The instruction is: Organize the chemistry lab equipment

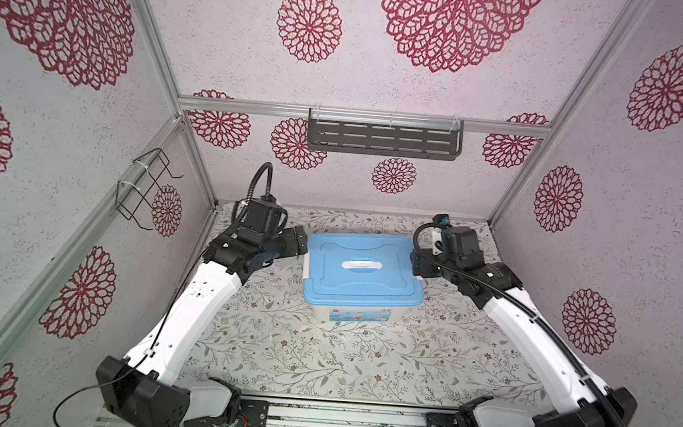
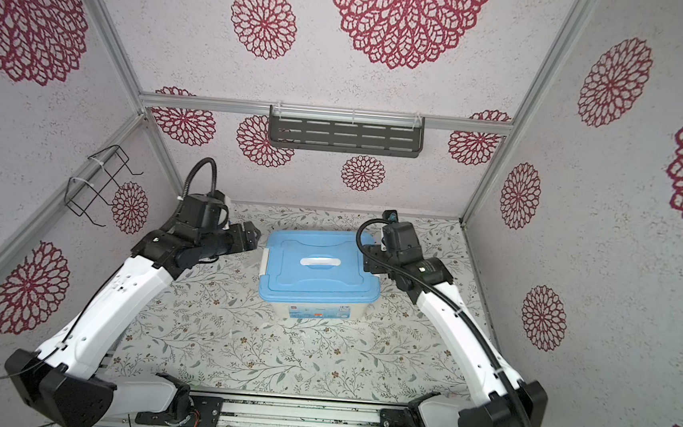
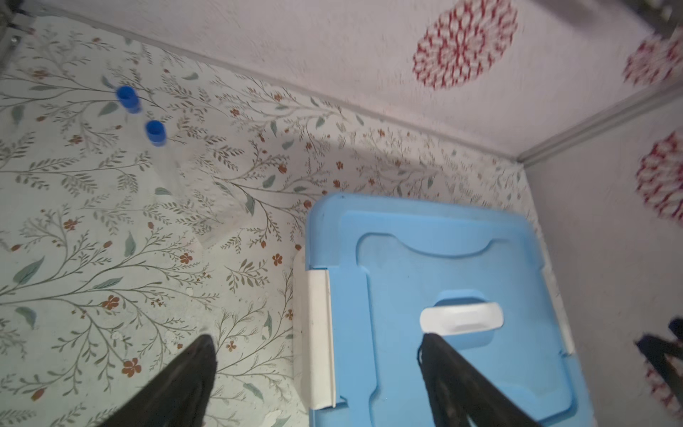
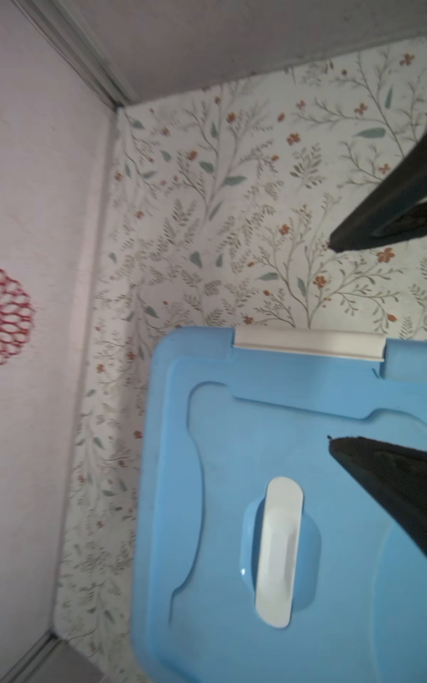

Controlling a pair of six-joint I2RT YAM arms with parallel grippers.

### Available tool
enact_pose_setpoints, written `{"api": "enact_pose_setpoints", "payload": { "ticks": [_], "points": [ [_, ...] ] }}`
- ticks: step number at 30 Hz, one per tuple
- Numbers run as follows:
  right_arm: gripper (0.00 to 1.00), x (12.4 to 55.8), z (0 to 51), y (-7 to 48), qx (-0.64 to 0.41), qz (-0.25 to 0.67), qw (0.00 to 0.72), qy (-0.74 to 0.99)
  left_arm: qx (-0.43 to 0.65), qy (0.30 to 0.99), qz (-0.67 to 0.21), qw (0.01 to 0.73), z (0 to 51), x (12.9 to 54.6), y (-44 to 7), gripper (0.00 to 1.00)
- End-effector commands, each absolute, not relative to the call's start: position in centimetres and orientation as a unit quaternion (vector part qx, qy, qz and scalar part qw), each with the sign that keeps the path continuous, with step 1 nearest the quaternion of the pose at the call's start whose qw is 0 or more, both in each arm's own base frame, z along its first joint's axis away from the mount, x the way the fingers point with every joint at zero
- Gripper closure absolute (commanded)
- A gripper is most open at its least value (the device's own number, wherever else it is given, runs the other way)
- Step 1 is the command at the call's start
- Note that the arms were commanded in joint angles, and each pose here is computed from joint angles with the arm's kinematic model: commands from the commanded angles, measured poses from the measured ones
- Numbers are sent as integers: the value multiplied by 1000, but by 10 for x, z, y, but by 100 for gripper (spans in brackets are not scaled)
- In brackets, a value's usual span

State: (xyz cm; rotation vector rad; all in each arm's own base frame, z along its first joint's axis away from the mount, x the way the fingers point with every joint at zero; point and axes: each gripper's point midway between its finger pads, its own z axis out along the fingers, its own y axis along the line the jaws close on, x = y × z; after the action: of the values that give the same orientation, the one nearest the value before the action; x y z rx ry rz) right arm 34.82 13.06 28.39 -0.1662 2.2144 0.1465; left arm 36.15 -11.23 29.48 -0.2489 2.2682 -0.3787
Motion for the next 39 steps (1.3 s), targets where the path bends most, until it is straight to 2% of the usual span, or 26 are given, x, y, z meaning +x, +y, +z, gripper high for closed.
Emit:
{"api": "enact_pose_setpoints", "payload": {
  "ticks": [1, 6, 10, 13, 20, 26, 32, 33, 35, 39],
  "points": [
    [1, 349, 340, 99, -30, 45, 558, 828, -165, 885, -97, 424, 303, 355, -62, 3],
    [1, 334, 346, 58, 12, -13, 631, 775, -232, 859, 18, 456, 286, 345, 13, 3],
    [1, 325, 317, 22, 75, -29, 634, 770, -167, 834, 94, 517, 265, 353, 31, 3],
    [1, 323, 285, 9, 90, -19, 631, 770, -111, 826, 119, 539, 246, 363, 29, 3],
    [1, 325, 202, -1, 60, -32, 644, 762, -124, 800, 96, 579, 194, 372, 45, 3],
    [1, 341, 156, 7, 19, -19, 627, 778, -95, 791, 107, 594, 156, 376, 54, 3],
    [1, 365, 130, 13, 9, -1, 626, 779, -91, 771, 83, 625, 152, 382, 57, 3],
    [1, 372, 124, 14, 0, -6, 605, 796, -85, 767, 80, 631, 151, 384, 59, 3],
    [1, 382, 128, 19, -42, -25, 617, 786, -95, 768, 75, 629, 140, 389, 66, 3],
    [1, 384, 115, -10, 17, -11, 627, 779, -82, 773, 65, 626, 123, 396, 65, 3]
  ]
}}
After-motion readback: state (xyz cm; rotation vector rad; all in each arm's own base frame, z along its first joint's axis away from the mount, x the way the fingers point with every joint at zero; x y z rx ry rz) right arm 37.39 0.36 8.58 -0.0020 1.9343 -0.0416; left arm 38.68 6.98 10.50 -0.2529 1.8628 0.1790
